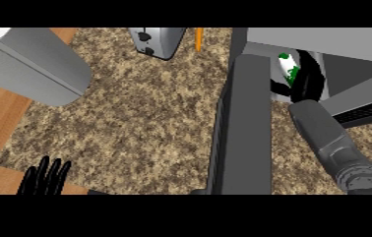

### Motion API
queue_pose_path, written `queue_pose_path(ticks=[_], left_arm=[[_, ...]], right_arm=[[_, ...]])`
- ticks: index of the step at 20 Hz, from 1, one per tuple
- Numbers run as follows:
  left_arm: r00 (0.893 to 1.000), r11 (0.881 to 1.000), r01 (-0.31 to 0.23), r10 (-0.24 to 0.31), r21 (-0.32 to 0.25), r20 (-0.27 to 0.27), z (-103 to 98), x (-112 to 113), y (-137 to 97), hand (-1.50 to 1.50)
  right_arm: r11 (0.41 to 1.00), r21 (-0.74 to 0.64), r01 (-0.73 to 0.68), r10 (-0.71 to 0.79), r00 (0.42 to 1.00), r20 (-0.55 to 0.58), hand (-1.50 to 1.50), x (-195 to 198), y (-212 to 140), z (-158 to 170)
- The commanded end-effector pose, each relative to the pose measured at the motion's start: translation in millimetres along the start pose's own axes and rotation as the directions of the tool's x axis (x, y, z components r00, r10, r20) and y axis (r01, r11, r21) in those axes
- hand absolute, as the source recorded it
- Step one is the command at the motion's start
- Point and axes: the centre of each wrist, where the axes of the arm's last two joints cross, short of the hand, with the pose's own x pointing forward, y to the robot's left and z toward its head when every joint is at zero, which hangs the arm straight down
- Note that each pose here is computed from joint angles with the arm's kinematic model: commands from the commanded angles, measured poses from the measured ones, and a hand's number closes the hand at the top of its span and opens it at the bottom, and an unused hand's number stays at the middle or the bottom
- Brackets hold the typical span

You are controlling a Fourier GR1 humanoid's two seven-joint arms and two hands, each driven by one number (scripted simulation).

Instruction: Pick up the milk, place it into the microwave and close the microwave

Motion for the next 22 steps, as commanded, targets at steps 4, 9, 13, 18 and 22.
queue_pose_path(ticks=[4,9,13,18,22], left_arm=[[1.000,1.000,-0.005,0.005,0.009,-0.010,-3,-6,-3,-1.50],[1.000,1.000,0.013,-0.013,0.012,-0.008,-1,-10,4,-1.50],[1.000,1.000,0.013,-0.013,0.004,-0.009,1,-11,4,-1.50],[1.000,1.000,0.019,-0.019,0.016,0.010,-1,-8,5,-1.50],[1.000,1.000,0.026,-0.026,0.015,0.017,0,-4,6,-1.50]], right_arm=[[0.981,0.180,0.078,-0.111,0.977,0.182,-1.50,43,14,1],[0.961,0.242,0.133,-0.178,0.968,0.176,-1.50,64,23,9],[0.931,0.308,0.198,-0.256,0.953,0.161,-1.50,72,26,12],[0.866,0.312,0.391,-0.439,0.893,0.097,-1.50,81,25,7],[0.788,0.350,0.506,-0.556,0.830,0.053,-1.50,74,29,19]])
